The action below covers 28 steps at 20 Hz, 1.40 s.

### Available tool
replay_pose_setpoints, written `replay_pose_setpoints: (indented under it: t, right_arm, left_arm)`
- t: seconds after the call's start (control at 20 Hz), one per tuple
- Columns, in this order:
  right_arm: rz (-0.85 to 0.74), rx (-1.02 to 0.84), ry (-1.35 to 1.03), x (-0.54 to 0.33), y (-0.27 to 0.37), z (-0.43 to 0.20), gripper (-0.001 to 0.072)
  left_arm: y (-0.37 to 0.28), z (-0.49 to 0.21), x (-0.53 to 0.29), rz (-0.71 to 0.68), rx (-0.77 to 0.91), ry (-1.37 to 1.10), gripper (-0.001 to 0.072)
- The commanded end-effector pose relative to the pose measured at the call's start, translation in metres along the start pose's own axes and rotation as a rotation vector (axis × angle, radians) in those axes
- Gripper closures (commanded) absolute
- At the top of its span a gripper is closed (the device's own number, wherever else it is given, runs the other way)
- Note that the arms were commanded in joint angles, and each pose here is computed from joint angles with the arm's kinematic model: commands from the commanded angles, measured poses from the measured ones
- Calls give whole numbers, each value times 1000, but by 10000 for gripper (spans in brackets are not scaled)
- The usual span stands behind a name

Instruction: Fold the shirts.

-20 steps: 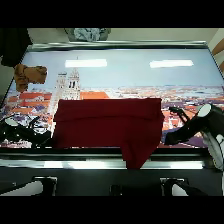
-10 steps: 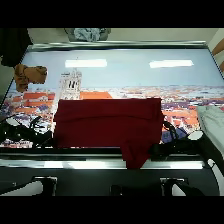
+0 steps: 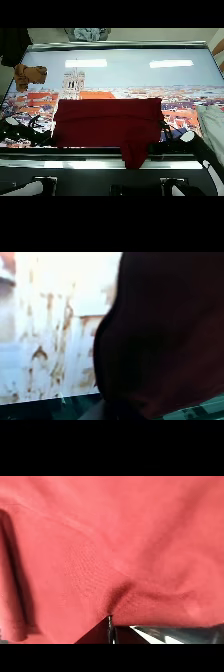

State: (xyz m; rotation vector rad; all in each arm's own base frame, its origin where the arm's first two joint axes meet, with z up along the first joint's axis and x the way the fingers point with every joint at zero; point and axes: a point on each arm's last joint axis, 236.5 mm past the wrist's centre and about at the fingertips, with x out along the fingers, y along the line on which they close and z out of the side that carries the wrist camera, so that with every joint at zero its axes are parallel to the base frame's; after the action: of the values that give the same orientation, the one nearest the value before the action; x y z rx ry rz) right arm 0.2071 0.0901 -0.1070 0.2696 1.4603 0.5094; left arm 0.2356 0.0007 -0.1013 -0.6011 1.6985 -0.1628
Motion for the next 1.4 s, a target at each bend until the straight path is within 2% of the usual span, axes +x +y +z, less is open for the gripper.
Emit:
replay_pose_setpoints:
  t: [0.0,0.1,0.3,0.55,0.7,0.85,1.1,1.15,1.2,1.25,1.3,1.35]
  right_arm:
    - [-45,-108,-58,-29,6,26,668]
    - [-74,-192,-85,-65,16,48,672]
    - [-279,-254,-192,-133,-4,112,673]
    - [-226,-250,-318,-133,-16,231,673]
    - [-153,-216,-321,-106,-28,281,673]
    - [-120,-147,-335,-78,-45,304,671]
    - [-98,-118,-293,-49,-59,302,667]
    - [-98,-118,-294,-49,-59,302,662]
    - [-96,-121,-299,-52,-57,303,534]
    - [-91,-144,-295,-64,-55,301,196]
    - [-90,-200,-286,-80,-53,297,11]
    - [-101,-231,-263,-100,-61,288,5]
  left_arm:
    - [-22,19,-30,-35,49,-99,679]
    - [-52,37,-66,-90,79,-229,682]
    - [-71,73,-118,-47,116,-387,684]
    - [-74,140,-125,-55,93,-398,683]
    - [-78,182,-109,-61,100,-360,681]
    - [-81,212,-80,-65,90,-313,679]
    - [-68,226,-47,-66,60,-258,678]
    - [-68,227,-47,-67,59,-259,656]
    - [-70,228,-50,-74,60,-265,401]
    - [-71,228,-58,-76,61,-264,41]
    - [-72,228,-69,-80,71,-266,-2]
    - [-73,228,-85,-83,83,-272,-1]
